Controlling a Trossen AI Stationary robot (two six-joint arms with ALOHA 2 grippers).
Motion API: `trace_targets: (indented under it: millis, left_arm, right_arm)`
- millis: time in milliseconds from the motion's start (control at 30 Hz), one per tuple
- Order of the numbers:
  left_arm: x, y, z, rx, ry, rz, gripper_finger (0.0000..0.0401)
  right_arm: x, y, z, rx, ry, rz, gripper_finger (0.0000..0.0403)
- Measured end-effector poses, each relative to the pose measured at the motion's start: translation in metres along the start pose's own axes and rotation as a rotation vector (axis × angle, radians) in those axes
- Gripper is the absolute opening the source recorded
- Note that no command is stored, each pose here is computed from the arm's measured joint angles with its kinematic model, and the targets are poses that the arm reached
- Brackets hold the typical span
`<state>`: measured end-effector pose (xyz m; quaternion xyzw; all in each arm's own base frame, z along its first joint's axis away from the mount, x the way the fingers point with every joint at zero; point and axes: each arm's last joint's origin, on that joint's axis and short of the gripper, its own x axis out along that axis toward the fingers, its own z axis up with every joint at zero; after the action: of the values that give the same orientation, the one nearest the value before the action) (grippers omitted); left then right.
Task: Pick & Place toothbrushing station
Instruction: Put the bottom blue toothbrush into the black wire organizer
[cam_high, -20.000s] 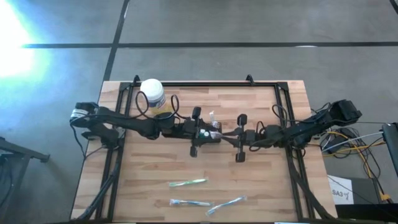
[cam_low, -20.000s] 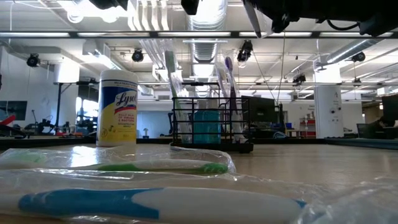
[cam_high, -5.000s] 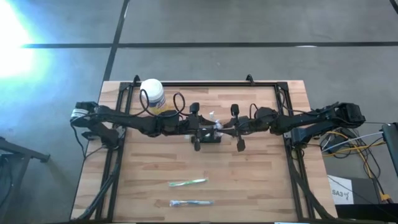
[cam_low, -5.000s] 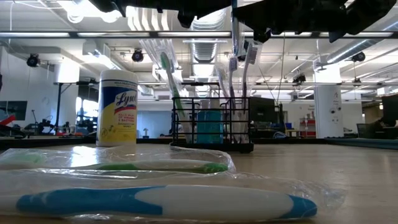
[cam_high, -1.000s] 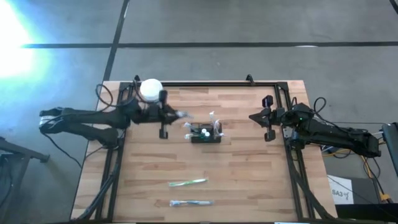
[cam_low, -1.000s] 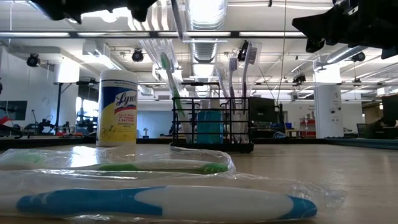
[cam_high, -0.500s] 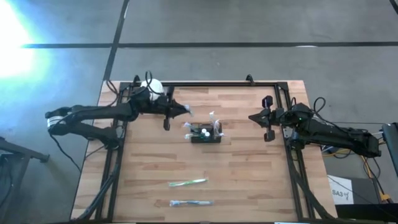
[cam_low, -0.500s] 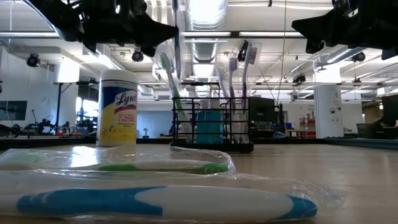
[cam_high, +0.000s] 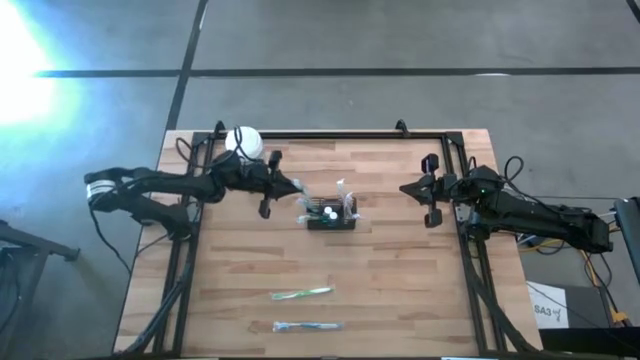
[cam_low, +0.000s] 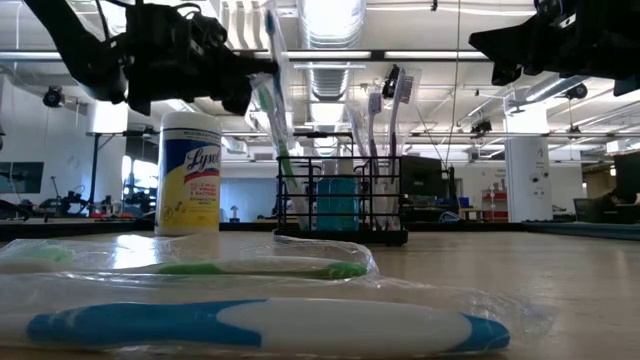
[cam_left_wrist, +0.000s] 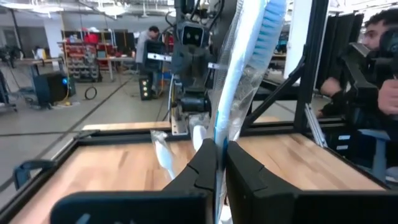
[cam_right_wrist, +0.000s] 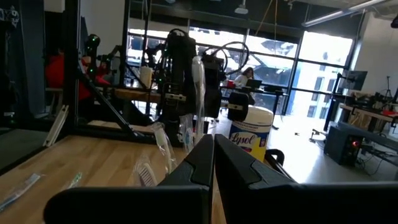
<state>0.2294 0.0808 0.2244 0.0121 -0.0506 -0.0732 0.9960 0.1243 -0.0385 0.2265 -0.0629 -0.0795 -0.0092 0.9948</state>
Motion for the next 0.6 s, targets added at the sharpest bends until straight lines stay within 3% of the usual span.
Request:
trace_targets:
  millis: [600]
  left_arm:
    - [0.018, 0.012, -0.035, -0.029, 0.048, 0.001, 0.0014]
  right_arm:
    - [0.0, 0.0, 0.0, 0.0, -0.001, -0.001, 0.0008]
